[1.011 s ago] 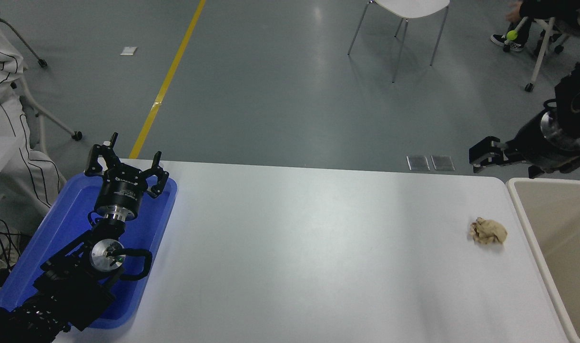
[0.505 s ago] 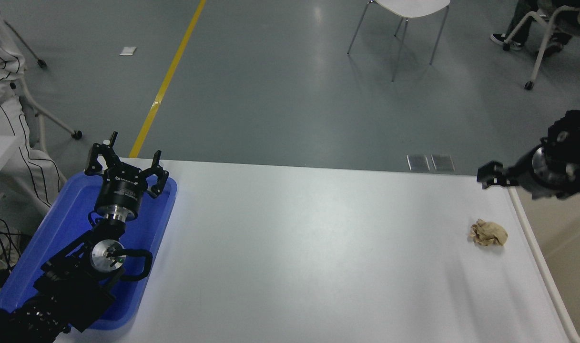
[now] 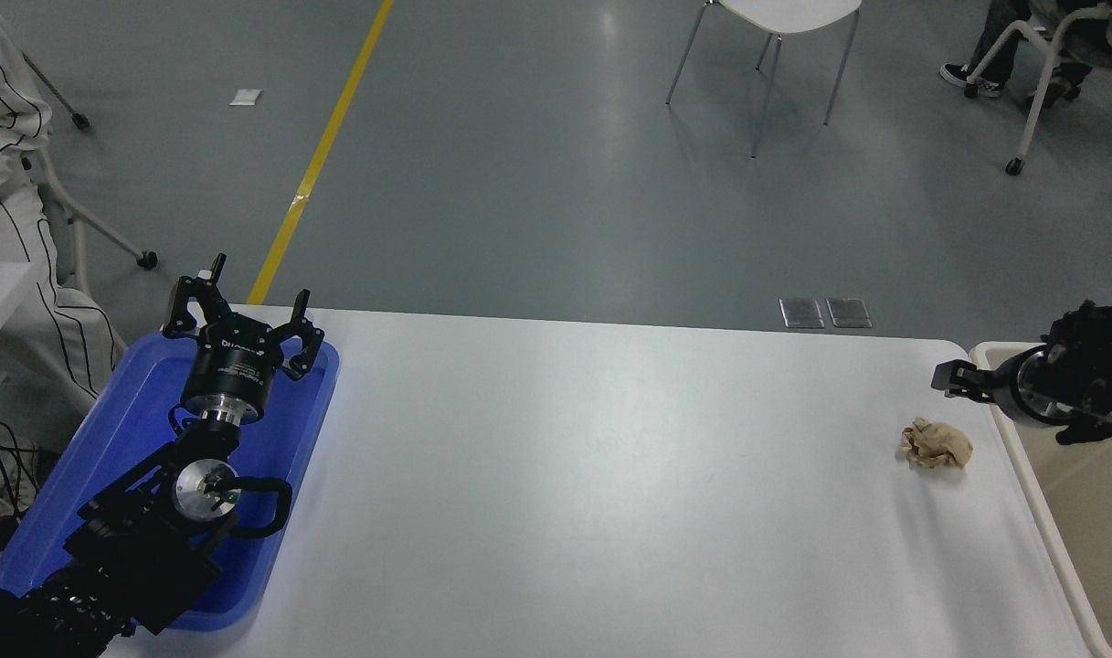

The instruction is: Pick up paper ball place in dustbin

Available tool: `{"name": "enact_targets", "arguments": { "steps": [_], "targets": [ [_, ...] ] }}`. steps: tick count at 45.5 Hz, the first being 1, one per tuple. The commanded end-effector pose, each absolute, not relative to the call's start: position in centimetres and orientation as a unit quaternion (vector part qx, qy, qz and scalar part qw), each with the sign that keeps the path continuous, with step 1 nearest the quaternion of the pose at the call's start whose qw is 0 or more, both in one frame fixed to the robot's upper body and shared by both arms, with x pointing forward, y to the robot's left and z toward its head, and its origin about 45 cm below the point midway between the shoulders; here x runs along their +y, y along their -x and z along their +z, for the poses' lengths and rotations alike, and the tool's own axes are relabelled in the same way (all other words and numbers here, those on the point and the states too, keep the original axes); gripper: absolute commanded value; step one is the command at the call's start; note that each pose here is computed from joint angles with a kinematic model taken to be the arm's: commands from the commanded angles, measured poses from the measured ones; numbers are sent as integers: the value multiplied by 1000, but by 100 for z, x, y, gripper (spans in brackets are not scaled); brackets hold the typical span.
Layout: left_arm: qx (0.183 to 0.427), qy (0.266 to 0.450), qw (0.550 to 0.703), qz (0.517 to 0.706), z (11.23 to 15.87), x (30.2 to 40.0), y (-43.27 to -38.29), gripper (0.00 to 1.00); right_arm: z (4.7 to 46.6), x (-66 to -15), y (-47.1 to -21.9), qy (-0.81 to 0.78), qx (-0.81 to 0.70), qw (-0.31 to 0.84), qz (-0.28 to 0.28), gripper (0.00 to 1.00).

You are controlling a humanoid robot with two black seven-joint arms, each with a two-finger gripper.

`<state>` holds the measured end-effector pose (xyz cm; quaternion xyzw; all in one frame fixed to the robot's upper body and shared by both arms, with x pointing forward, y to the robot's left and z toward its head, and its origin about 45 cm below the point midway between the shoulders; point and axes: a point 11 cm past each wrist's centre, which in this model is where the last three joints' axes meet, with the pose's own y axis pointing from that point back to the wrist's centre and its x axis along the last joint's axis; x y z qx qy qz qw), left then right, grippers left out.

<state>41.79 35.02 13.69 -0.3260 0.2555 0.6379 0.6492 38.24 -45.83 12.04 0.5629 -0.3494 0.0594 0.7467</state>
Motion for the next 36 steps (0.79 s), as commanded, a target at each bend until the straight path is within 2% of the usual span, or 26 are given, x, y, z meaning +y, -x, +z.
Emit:
{"name": "enact_targets", "arguments": {
  "steps": [1,36],
  "targets": [
    [255,326,649,638,1369,3503,-4180,100,942,-4434,-3782,-562,-388,726,77,100],
    [256,326,650,637,1372,3499,-4181,100,507,-4370,-3567,-539,-409,730,99,98]
  ]
}}
